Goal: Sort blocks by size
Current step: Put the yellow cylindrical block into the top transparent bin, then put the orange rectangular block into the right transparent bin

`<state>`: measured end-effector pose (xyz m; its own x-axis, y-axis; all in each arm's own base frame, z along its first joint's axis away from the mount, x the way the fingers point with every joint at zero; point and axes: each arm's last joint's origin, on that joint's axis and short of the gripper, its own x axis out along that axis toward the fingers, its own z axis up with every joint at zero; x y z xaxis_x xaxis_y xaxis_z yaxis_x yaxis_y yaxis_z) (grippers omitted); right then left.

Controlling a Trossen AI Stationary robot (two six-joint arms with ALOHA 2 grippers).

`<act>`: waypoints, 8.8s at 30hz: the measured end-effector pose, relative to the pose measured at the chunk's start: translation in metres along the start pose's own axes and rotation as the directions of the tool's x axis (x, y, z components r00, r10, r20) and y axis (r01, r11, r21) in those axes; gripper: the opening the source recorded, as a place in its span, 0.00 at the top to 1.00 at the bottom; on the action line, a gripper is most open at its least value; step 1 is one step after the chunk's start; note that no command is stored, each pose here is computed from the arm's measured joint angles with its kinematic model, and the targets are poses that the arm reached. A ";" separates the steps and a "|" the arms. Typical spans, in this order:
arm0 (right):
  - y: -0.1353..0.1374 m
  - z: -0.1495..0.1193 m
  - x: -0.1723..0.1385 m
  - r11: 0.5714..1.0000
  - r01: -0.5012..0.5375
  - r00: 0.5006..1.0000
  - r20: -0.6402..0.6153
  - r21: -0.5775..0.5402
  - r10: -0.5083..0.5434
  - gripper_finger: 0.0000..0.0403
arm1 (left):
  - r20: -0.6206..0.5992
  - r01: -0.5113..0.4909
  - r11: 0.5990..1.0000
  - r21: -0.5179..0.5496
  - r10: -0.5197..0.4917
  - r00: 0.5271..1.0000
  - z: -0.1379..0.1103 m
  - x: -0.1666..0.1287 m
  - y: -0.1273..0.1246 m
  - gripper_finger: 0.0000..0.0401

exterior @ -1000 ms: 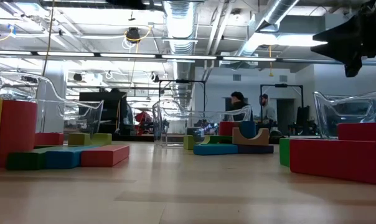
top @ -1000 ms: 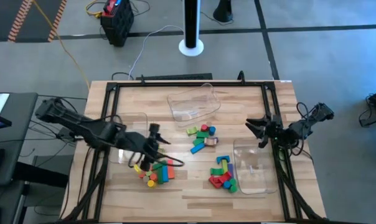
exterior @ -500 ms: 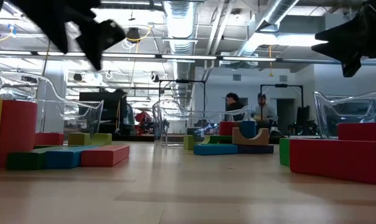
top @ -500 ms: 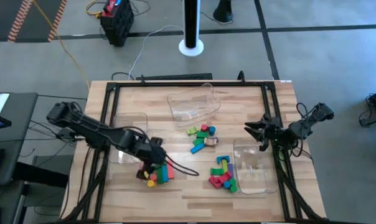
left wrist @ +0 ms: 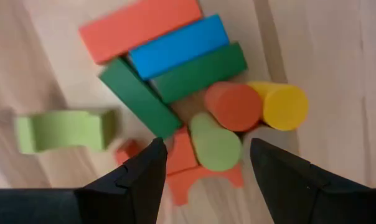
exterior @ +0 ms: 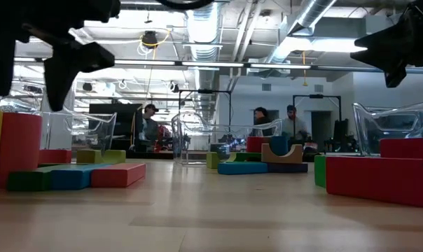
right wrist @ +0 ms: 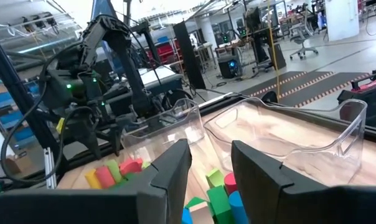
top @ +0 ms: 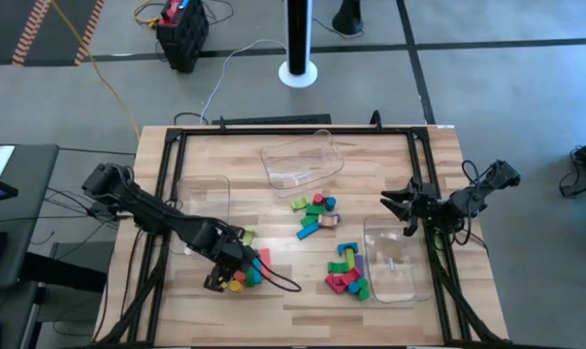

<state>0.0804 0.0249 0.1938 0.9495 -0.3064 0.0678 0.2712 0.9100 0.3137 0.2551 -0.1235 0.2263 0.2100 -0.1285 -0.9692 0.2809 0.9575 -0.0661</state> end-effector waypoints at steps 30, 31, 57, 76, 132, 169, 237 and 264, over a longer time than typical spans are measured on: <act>0.000 -0.002 0.000 1.000 0.004 1.000 -0.012 -0.017 -0.004 0.62 | 0.139 0.146 0.982 -0.121 -0.129 0.982 -0.007 -0.004 -0.076 0.45; 0.000 -0.002 0.000 1.000 0.004 1.000 -0.012 -0.017 -0.004 0.62 | 0.140 0.150 0.980 -0.128 -0.132 0.981 -0.007 -0.003 -0.078 0.46; -0.003 -0.010 0.000 1.000 0.011 0.997 -0.075 -0.011 -0.012 0.62 | 0.117 0.025 0.993 -0.112 -0.012 0.993 -0.021 0.052 -0.076 0.59; -0.003 -0.010 0.000 1.000 0.011 0.997 -0.077 -0.015 -0.012 0.62 | 0.140 -0.111 0.992 -0.063 0.119 0.983 -0.002 0.055 -0.028 0.60; -0.003 -0.011 -0.001 1.000 0.015 0.996 -0.086 -0.001 -0.015 0.62 | 0.266 -0.065 0.997 0.042 0.051 0.963 0.013 0.053 -0.026 0.68; 0.014 0.011 0.005 0.981 -0.177 0.981 0.069 -0.086 0.183 0.62 | 0.613 -0.522 0.849 0.081 0.371 0.698 0.041 -0.082 0.043 0.68; 0.075 0.110 0.111 0.831 -0.094 0.951 -0.296 -0.549 -0.089 0.39 | 0.438 -0.296 0.934 -0.201 0.356 0.825 0.007 -0.041 0.304 0.47; 0.092 0.090 0.077 0.865 -0.257 0.865 -0.502 -0.430 0.007 0.39 | 0.307 0.057 0.992 0.113 -0.089 0.948 0.011 -0.034 0.104 0.48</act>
<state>0.1645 0.0595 0.3135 0.9023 -0.1182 -0.4146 0.0586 0.9864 -0.1536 0.2878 -0.0222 0.2553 0.4614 -0.2862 -0.8397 0.3961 0.9134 -0.0937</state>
